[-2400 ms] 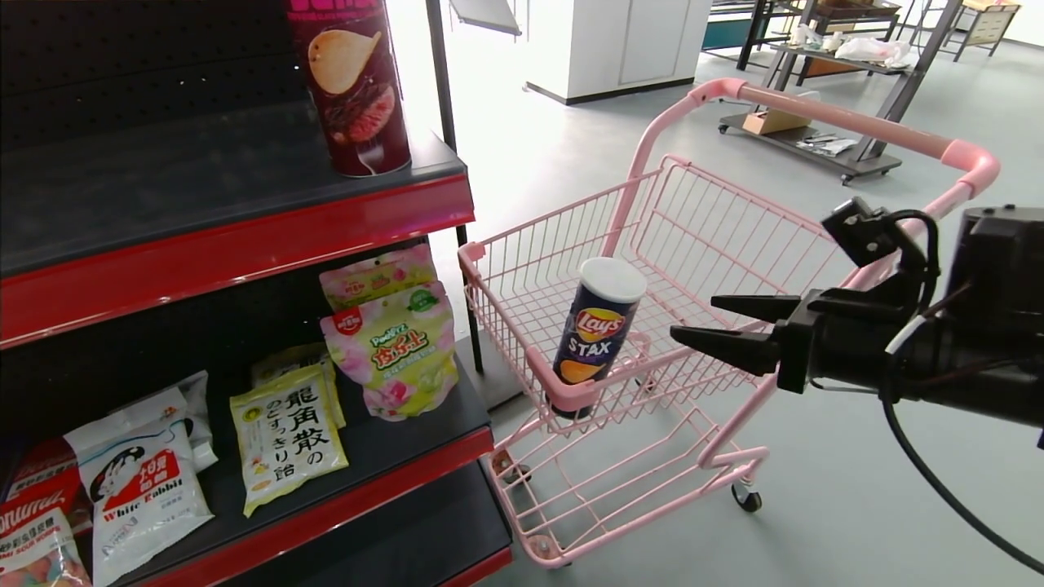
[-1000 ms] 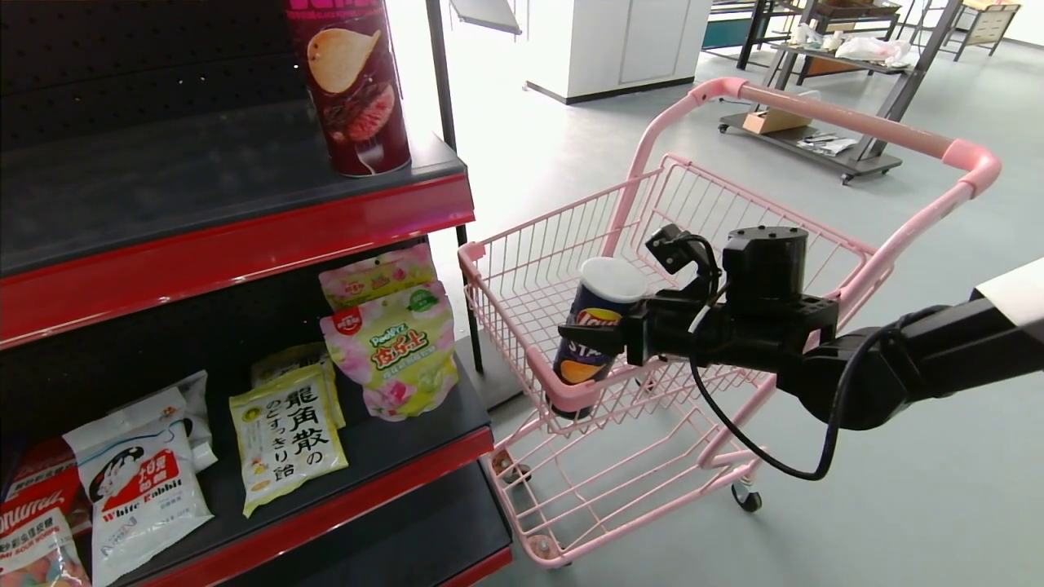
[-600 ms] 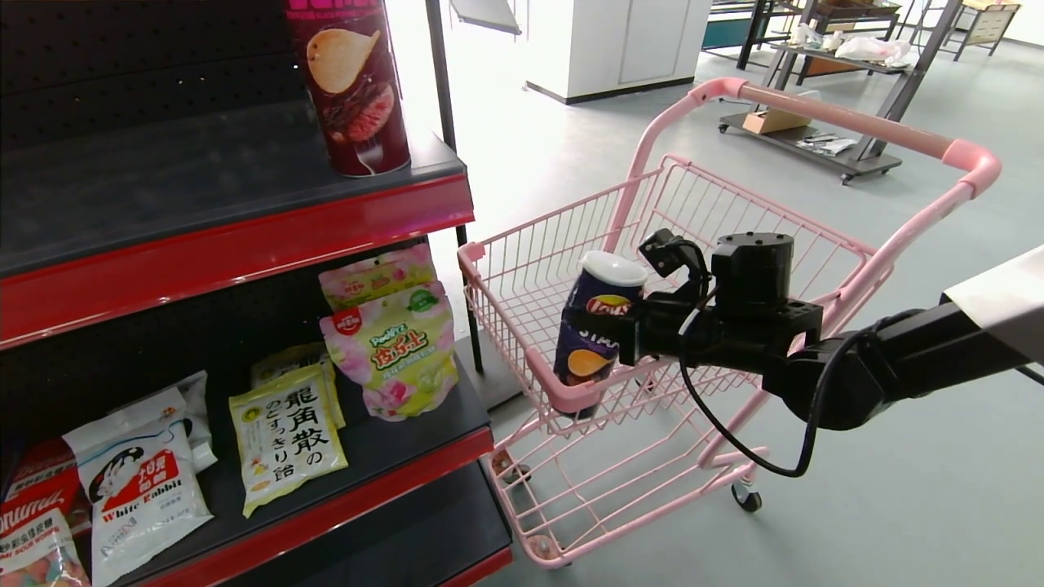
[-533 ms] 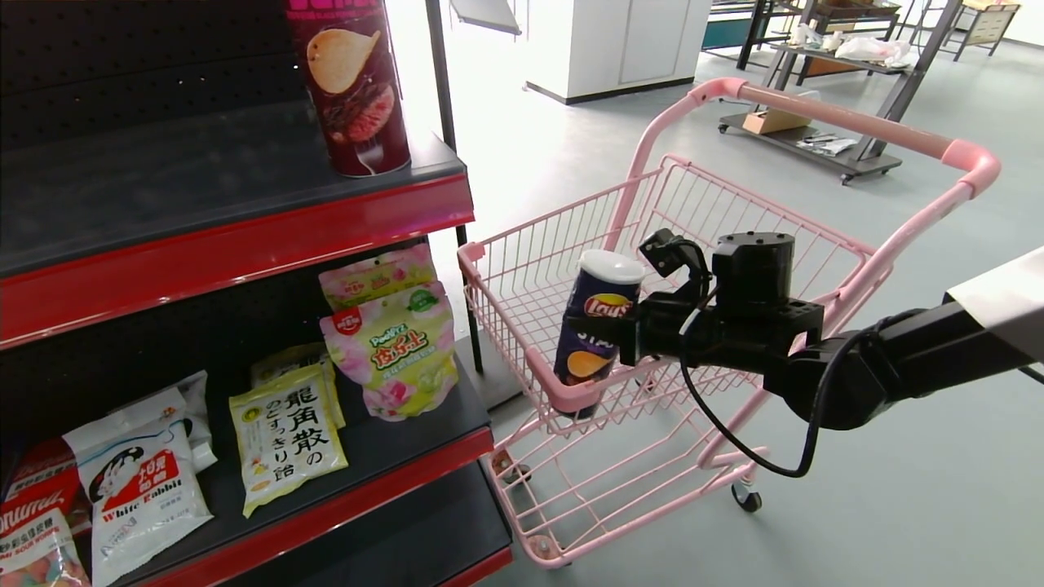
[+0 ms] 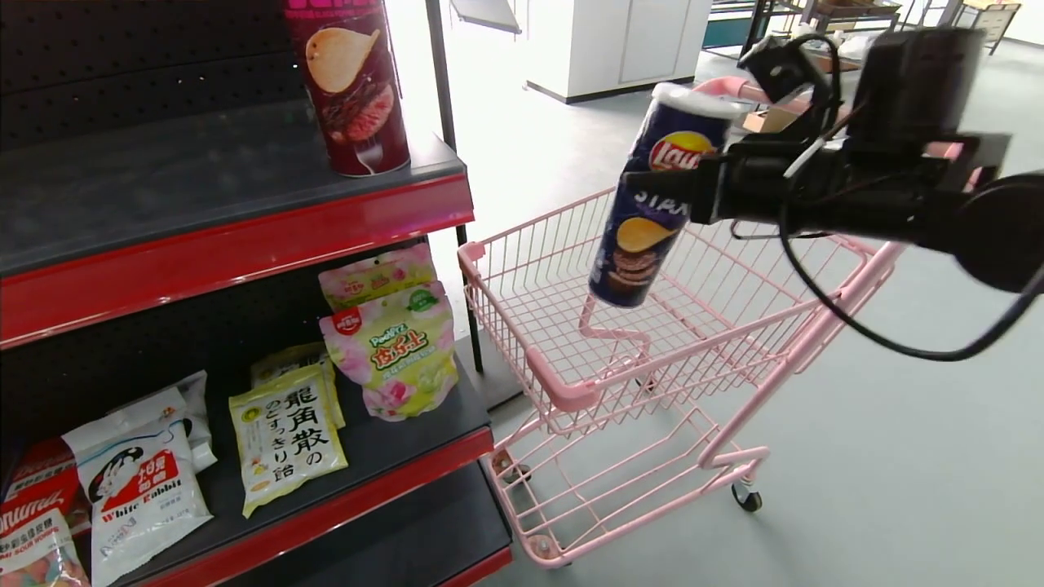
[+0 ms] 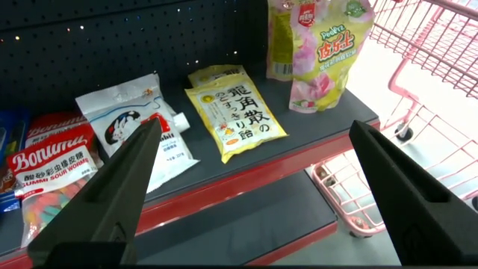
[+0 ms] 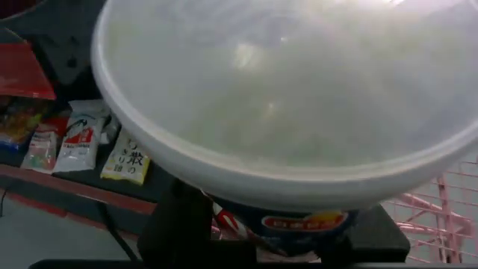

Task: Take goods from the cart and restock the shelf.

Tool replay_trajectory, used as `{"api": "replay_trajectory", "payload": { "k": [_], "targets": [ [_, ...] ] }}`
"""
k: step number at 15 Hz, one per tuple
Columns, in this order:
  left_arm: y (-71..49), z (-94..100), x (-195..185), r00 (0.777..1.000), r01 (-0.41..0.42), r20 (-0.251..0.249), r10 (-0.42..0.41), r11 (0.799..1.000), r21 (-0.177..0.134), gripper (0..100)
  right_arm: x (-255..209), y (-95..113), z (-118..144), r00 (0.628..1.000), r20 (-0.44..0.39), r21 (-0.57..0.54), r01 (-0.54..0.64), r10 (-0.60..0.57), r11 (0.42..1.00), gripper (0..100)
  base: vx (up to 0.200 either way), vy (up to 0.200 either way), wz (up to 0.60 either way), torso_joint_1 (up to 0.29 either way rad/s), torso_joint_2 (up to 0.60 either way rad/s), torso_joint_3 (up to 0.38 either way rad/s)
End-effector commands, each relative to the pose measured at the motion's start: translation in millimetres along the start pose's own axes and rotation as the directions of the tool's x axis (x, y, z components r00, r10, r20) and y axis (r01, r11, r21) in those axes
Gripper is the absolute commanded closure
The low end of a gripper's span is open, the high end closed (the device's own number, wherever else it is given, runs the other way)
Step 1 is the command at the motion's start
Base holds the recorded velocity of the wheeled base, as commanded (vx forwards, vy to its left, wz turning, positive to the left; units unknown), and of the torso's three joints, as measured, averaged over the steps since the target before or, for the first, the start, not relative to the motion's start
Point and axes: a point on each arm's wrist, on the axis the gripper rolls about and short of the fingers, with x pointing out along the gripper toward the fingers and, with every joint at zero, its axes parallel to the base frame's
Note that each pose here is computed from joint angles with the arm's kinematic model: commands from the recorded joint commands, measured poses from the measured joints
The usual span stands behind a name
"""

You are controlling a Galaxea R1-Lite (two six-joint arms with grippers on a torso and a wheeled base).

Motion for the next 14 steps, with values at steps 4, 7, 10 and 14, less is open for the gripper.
{"api": "replay_trajectory", "payload": {
  "k": [4,7,10,14],
  "targets": [
    [0.0,0.0,0,1.000,-0.001,-0.001,0.001,1.000,-0.001,0,-203,82,-7,0.991,-0.095,-0.060,0.086,-0.091,0.995,100,0.000,0.000,0.00,0.000,0.00,0.000],
    [0.0,0.0,0,1.000,-0.001,-0.001,0.001,1.000,-0.001,0,-227,86,-43,0.973,-0.135,-0.117,0.174,-0.189,0.978,100,0.000,0.000,0.00,0.000,0.00,0.000],
    [0.0,0.0,0,1.000,-0.001,-0.001,0.001,1.000,-0.001,0,-223,83,-52,0.962,-0.169,-0.123,0.198,-0.217,0.973,100,0.000,0.000,0.00,0.000,0.00,0.000],
    [0.0,0.0,0,1.000,-0.001,-0.001,0.001,1.000,-0.001,0,-225,84,-52,0.962,-0.166,-0.123,0.199,-0.218,0.972,100,0.000,0.000,0.00,0.000,0.00,0.000]
  ]
}}
